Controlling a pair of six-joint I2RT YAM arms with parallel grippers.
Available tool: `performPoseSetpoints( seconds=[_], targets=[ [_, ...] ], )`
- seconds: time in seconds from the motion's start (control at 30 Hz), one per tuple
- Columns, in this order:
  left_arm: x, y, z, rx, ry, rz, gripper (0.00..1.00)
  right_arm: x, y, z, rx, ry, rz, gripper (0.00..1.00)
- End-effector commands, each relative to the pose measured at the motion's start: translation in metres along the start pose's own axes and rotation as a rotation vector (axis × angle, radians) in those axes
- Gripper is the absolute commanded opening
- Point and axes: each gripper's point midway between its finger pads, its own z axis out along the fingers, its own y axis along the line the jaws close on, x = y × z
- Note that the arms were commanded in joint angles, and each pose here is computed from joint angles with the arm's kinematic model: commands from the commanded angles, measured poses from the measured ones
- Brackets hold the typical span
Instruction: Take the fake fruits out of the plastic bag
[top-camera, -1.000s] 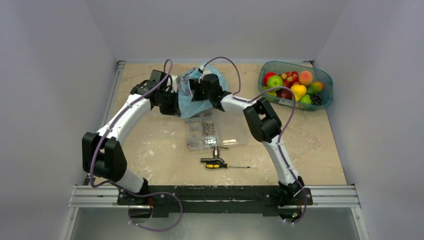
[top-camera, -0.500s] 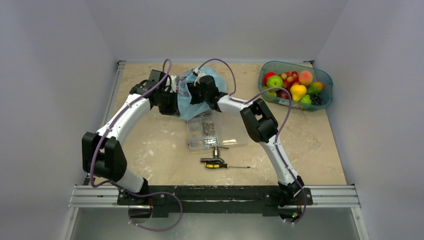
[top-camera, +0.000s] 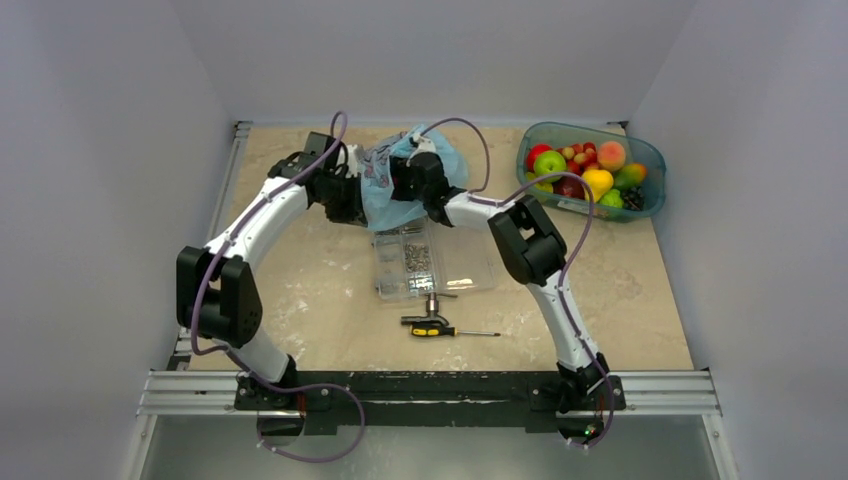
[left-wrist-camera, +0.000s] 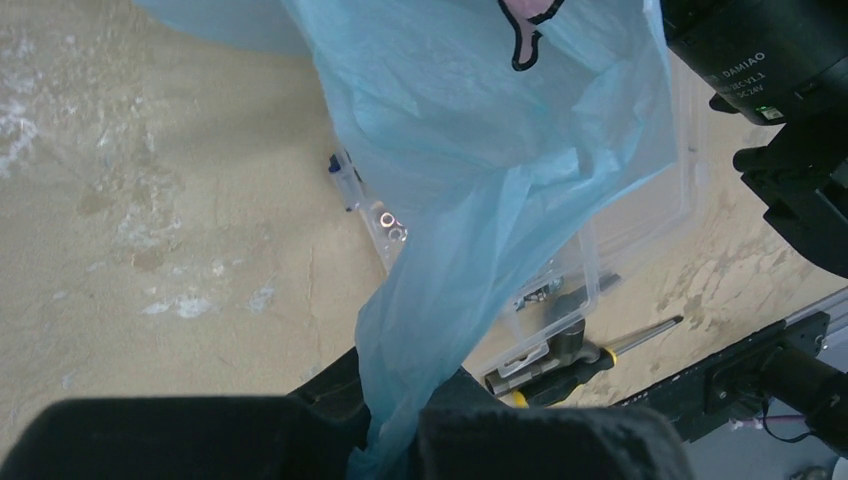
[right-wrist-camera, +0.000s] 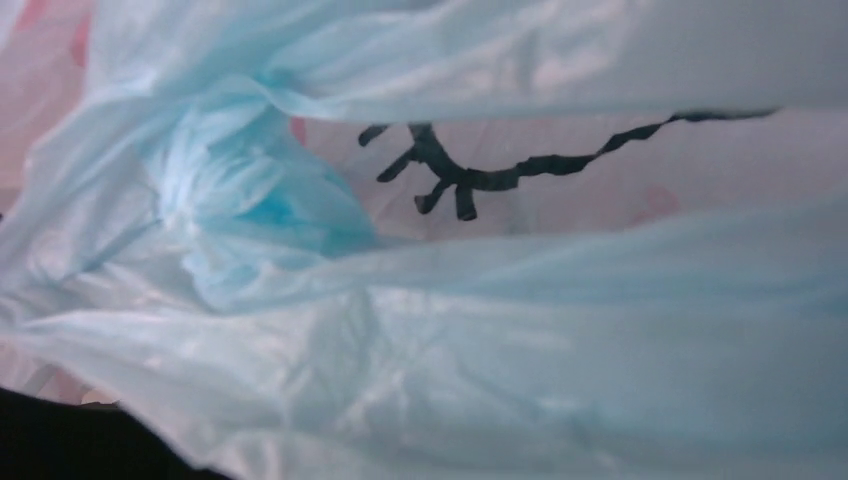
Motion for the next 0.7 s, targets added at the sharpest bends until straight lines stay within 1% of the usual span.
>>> performPoseSetpoints(
  seconds=[0.0, 0.07, 0.17, 0.27, 0.33, 0.47, 0.5, 0.57, 0.67],
  targets=[
    [-0.041, -0.017, 0.000, 0.070, -0.060, -0.028, 0.00, -0.101, -0.030, -0.020, 0.108, -0.279, 0.065, 0.12],
    [-0.050, -0.018, -0.001, 0.061, -0.055, -0.025, 0.00, -0.115, -0.043, -0.022, 0.108, -0.305, 0.082, 0.11],
    [-0.057, -0.011, -0.002, 0.027, -0.058, -0.027, 0.00, -0.133, -0.051, -0.026, 0.090, -0.310, 0.089, 0.10],
    [-0.050, 0.000, 0.003, 0.008, -0.056, -0.034, 0.00, -0.142, -0.040, -0.036, 0.053, -0.283, 0.074, 0.06],
    [-0.047, 0.005, 0.006, -0.002, -0.071, -0.030, 0.00, -0.141, -0.033, -0.046, 0.042, -0.260, 0.046, 0.06],
    [-0.048, 0.000, 0.000, 0.019, -0.088, -0.029, 0.00, -0.134, -0.019, -0.069, -0.009, -0.223, 0.038, 0.12],
    [-0.048, -0.002, -0.001, 0.030, -0.093, -0.033, 0.00, -0.134, -0.015, -0.073, -0.021, -0.213, 0.029, 0.15],
    [-0.048, -0.008, -0.001, 0.057, -0.092, -0.043, 0.00, -0.131, -0.009, -0.075, -0.044, -0.182, 0.004, 0.25],
    [-0.045, -0.018, 0.003, 0.110, -0.071, -0.061, 0.00, -0.119, -0.004, -0.069, -0.088, -0.107, -0.002, 0.33]
  ],
)
